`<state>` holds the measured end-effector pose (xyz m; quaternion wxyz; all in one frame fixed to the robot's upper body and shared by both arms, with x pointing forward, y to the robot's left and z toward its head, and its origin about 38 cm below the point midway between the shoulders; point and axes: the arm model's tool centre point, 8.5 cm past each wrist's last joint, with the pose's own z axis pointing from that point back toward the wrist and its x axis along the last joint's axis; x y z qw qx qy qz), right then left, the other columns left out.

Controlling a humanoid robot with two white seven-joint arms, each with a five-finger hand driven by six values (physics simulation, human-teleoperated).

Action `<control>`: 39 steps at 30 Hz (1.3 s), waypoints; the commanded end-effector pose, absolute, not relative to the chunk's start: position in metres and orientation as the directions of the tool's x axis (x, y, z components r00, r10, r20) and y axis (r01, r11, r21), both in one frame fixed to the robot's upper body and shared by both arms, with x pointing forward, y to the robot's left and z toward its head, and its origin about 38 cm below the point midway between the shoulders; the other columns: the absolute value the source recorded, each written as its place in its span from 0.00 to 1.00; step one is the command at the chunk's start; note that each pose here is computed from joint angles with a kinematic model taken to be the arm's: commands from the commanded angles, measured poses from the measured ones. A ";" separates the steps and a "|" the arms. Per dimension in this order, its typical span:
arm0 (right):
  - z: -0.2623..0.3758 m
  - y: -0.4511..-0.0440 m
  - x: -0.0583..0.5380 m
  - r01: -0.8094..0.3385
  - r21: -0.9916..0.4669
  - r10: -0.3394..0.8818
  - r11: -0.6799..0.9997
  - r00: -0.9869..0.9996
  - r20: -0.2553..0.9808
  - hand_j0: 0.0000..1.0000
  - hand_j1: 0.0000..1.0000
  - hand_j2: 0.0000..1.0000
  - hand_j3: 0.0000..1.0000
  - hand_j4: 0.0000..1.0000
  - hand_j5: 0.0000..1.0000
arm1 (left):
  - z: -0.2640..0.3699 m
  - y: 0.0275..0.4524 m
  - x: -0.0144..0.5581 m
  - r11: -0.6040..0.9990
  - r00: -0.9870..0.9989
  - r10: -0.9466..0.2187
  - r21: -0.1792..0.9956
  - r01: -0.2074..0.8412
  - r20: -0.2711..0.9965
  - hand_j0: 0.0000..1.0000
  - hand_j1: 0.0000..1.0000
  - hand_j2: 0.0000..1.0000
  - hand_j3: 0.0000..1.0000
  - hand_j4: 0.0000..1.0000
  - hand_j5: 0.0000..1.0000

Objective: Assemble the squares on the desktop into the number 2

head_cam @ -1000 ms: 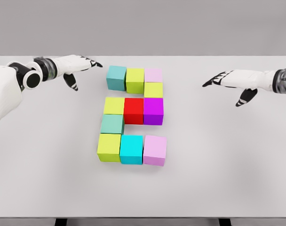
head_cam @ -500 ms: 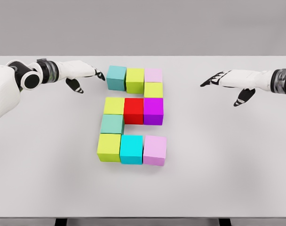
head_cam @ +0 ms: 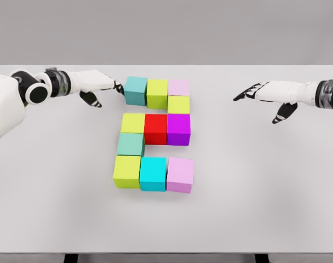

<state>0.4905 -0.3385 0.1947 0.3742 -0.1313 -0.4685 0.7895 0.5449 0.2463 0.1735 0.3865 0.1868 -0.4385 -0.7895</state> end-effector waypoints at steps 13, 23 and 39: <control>0.195 -0.339 0.491 -0.468 -0.840 0.715 -0.275 -0.683 0.147 1.00 1.00 1.00 1.00 1.00 1.00 | 0.173 0.245 0.543 -0.314 -0.648 -0.759 0.840 0.443 0.058 0.79 0.79 0.79 0.79 0.79 0.79; 0.196 -0.339 0.491 -0.468 -0.840 0.715 -0.275 -0.683 0.147 1.00 1.00 1.00 1.00 1.00 1.00 | 0.240 0.357 0.503 -0.255 -0.661 -0.748 0.895 0.366 0.057 1.00 1.00 1.00 1.00 1.00 1.00; 0.195 -0.338 0.490 -0.469 -0.840 0.715 -0.272 -0.683 0.150 1.00 1.00 1.00 1.00 1.00 1.00 | 0.214 0.376 0.445 -0.042 -0.641 -0.718 0.903 0.428 0.270 1.00 1.00 1.00 1.00 1.00 1.00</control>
